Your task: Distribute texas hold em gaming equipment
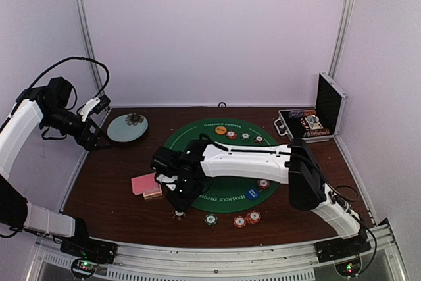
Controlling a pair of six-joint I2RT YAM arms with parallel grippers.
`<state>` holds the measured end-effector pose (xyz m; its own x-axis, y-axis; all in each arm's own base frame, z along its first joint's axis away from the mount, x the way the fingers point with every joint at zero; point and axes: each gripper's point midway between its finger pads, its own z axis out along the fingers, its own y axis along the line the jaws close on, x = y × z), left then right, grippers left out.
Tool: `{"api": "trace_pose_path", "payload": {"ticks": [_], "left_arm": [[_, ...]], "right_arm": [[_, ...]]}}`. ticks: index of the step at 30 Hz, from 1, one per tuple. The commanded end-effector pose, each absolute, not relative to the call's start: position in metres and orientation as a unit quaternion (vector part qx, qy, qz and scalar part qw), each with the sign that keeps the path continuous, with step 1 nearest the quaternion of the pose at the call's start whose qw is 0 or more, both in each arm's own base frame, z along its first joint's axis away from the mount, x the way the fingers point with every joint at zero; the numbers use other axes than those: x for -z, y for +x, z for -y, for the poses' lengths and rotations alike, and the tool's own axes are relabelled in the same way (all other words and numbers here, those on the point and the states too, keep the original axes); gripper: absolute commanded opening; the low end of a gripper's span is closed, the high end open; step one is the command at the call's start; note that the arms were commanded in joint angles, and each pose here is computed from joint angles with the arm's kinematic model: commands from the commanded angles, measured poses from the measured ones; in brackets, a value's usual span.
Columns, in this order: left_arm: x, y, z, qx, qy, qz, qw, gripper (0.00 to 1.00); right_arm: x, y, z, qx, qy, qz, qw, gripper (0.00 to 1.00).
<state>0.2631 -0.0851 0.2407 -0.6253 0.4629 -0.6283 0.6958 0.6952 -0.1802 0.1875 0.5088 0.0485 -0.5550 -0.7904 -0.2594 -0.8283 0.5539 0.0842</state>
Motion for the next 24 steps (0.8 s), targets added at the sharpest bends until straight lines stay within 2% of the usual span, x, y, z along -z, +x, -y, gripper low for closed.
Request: {"api": "trace_pose_path", "payload": {"ticks": [1,10,24], "left_arm": [[-0.254,0.267,0.085,0.198,0.338,-0.868,0.306,0.97],[-0.255,0.269,0.084,0.195,0.339,-0.868,0.307,0.98],[-0.253,0.268,0.084,0.195,0.341,-0.868,0.304,0.98]], "right_arm": [[-0.085,0.234,-0.500,-0.107,-0.397,-0.900,0.146,0.34],[-0.074,0.262,-0.495,-0.102,-0.357,-0.916,0.153,0.33],[-0.065,0.257,-0.472,-0.085,-0.349,-0.923,0.138,0.32]]}}
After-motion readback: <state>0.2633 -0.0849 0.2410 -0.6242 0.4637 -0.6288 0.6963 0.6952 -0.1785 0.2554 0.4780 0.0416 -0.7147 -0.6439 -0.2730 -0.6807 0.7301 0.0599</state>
